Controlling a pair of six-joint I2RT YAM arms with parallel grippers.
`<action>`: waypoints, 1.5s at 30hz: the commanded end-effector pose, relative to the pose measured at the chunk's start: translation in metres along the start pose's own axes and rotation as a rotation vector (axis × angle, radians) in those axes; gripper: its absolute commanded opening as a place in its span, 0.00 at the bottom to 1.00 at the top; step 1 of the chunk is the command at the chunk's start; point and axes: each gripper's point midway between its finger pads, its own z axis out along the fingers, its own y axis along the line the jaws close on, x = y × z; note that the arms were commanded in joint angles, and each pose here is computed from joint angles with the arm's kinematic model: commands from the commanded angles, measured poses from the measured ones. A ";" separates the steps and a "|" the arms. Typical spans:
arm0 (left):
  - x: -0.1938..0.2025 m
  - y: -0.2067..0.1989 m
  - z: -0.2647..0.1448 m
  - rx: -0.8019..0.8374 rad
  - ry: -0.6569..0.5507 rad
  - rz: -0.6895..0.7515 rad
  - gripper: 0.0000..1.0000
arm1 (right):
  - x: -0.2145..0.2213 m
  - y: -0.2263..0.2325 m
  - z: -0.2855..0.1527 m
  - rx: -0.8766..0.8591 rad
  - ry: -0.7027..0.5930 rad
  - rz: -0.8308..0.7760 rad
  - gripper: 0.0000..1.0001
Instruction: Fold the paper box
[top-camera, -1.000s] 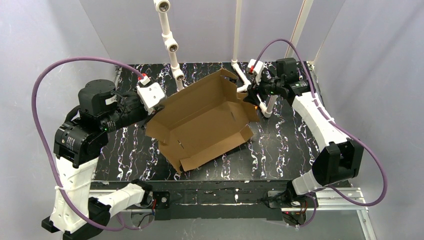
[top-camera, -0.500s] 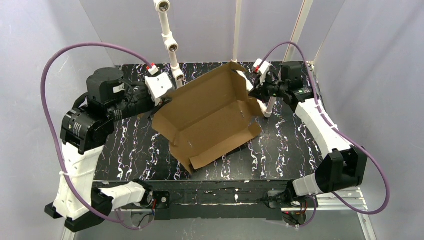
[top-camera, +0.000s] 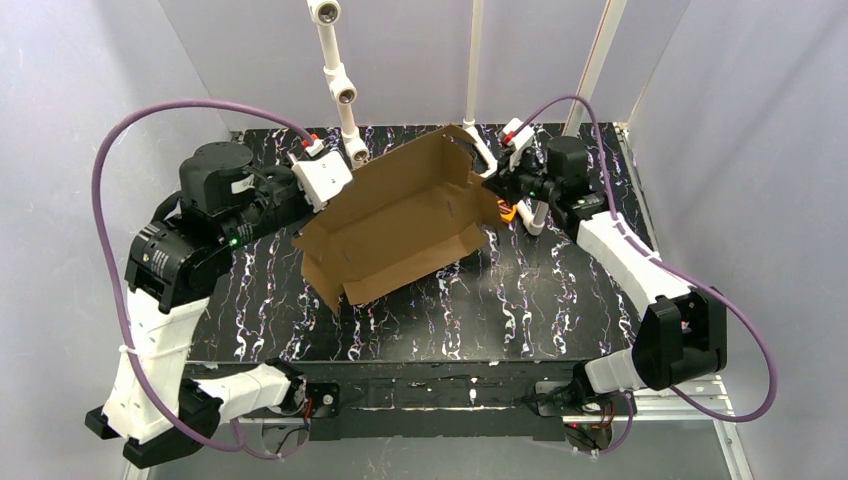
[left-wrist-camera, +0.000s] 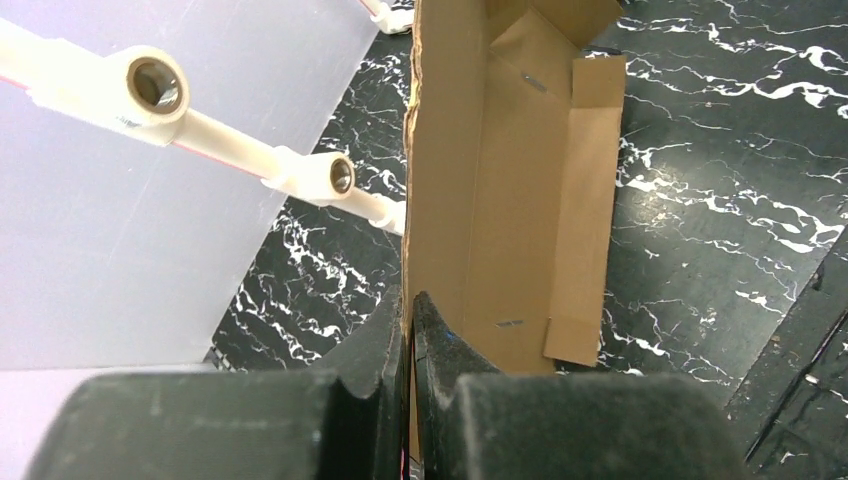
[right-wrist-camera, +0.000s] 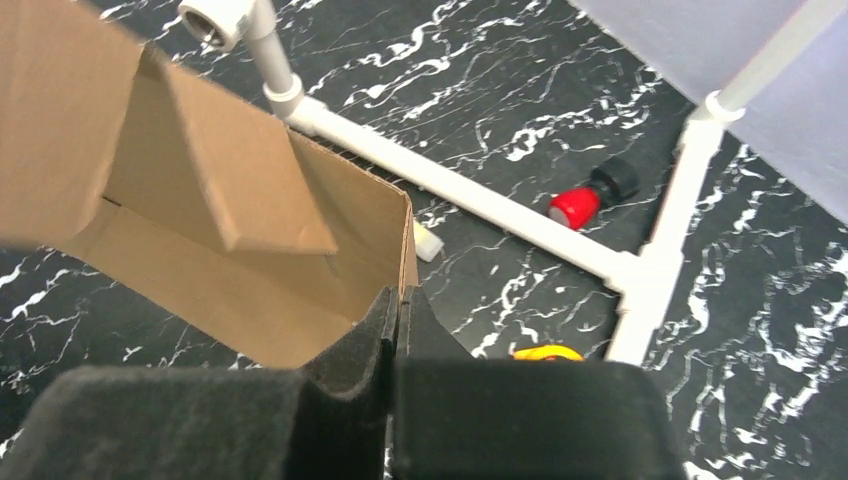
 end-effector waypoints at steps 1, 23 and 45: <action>-0.005 0.006 -0.002 -0.038 -0.023 -0.003 0.00 | -0.012 0.009 0.013 0.021 -0.102 0.010 0.01; 0.008 -0.044 0.005 0.110 -0.012 -0.344 0.00 | 0.027 0.011 0.003 0.092 -0.133 0.112 0.01; 0.006 -0.046 0.030 0.145 0.069 -0.542 0.00 | 0.043 -0.002 -0.008 0.170 -0.061 0.030 0.29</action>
